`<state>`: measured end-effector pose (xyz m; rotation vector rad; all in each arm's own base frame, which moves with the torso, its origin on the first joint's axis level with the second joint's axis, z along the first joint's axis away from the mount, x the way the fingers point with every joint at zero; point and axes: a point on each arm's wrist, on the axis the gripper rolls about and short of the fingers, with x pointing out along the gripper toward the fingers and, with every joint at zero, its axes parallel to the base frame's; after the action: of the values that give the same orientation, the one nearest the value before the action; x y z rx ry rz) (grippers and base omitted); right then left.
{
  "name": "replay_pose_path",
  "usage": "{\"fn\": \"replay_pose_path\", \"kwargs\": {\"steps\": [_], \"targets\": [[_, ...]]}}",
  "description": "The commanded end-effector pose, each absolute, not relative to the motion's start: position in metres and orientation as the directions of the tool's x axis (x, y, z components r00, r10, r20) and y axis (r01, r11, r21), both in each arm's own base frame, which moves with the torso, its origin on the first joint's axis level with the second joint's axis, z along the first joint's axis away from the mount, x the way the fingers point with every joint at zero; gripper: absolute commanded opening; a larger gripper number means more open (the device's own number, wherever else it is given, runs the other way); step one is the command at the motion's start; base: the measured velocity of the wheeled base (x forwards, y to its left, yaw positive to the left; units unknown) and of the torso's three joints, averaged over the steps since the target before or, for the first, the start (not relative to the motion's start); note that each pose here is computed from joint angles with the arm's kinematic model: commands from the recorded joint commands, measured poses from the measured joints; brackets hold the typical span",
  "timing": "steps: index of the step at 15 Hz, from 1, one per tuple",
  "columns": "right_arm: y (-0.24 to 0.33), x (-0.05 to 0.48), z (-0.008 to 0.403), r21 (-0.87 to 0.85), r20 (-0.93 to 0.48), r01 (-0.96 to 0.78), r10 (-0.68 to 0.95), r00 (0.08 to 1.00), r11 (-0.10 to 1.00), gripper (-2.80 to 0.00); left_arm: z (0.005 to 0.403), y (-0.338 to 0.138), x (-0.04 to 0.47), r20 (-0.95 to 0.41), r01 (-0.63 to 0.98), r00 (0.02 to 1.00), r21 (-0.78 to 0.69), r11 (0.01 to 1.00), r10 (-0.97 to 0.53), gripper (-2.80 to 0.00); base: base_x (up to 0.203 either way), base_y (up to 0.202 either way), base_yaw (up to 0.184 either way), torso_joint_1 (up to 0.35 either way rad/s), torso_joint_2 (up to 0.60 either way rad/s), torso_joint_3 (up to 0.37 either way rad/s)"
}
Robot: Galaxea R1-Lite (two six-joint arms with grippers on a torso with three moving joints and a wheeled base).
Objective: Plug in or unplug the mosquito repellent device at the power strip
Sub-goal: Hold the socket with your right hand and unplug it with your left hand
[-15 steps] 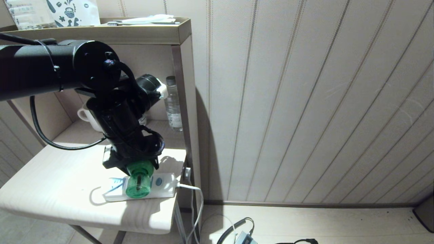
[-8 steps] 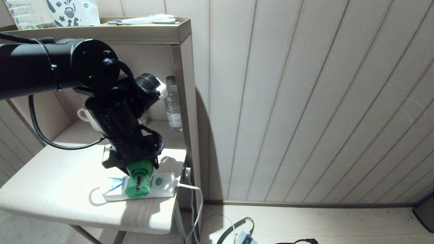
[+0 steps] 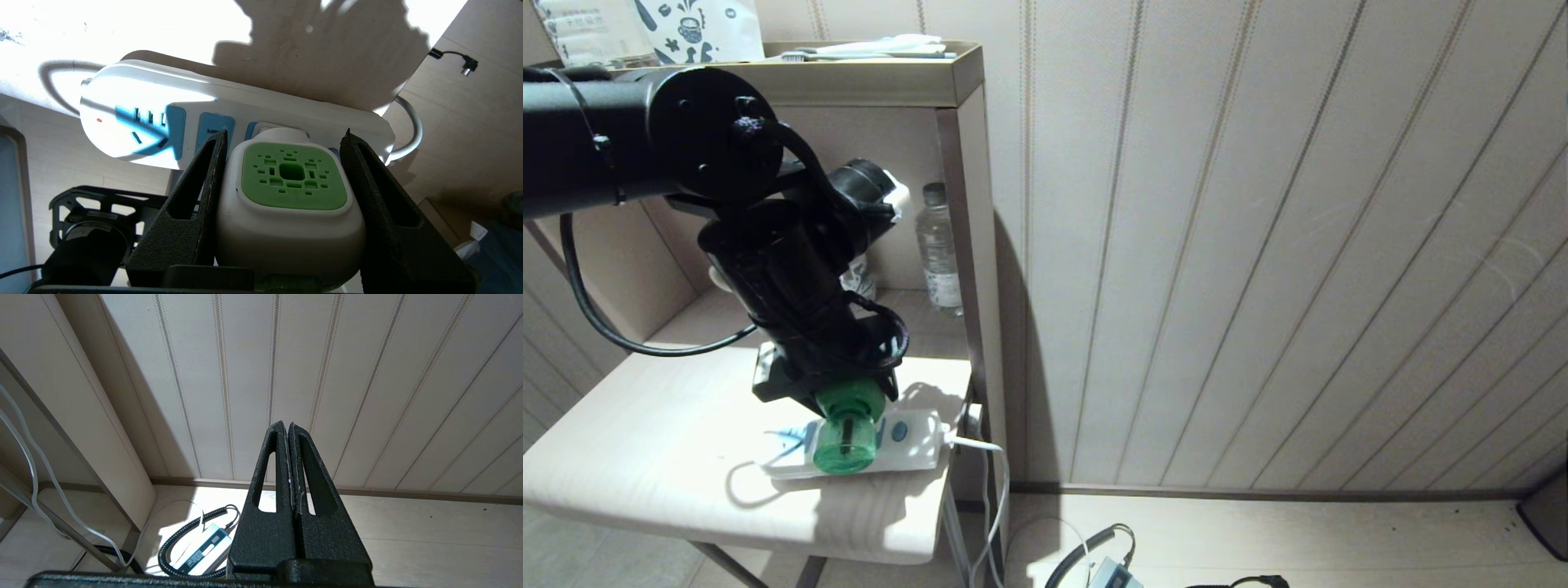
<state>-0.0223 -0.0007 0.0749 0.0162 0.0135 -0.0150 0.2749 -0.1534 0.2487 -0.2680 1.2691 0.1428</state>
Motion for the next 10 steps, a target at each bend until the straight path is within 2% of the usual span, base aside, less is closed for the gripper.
{"fn": "replay_pose_path", "kwargs": {"steps": [1, 7, 9, 10], "targets": [[-0.001, -0.022, 0.075, 0.019, -0.014, 0.014, -0.014, 1.000, 1.000, -2.80, 0.250, -0.152, 0.273, -0.955, -0.258, 0.293, -0.119, 0.959, -0.040, -2.80, 0.000, 0.000, 0.000, 0.000, 0.00, 0.000], [-0.001, -0.023, 0.077, -0.014, -0.013, 0.018, -0.018, 1.000, 1.000, -2.80, 0.245, -0.154, 0.278, -0.957, -0.262, 0.286, -0.114, 0.958, -0.035, -2.80, 0.000, 0.000, 0.000, 0.000, 0.00, 0.000], [-0.001, -0.031, 0.106, -0.028, 0.036, 0.012, -0.011, 0.999, 1.000, -2.80, 0.246, -0.154, 0.277, -0.957, -0.260, 0.288, -0.113, 0.959, -0.035, -2.80, 0.000, 0.000, 0.000, 0.000, 0.00, 0.000], [-0.001, -0.039, 0.134, -0.029, 0.070, 0.002, 0.000, 0.998, 1.000, -2.80, 0.246, -0.154, 0.277, -0.956, -0.260, 0.291, -0.116, 0.959, -0.036, -2.80, 0.000, 0.000, 0.000, 0.000, 0.00, 0.000]]}}
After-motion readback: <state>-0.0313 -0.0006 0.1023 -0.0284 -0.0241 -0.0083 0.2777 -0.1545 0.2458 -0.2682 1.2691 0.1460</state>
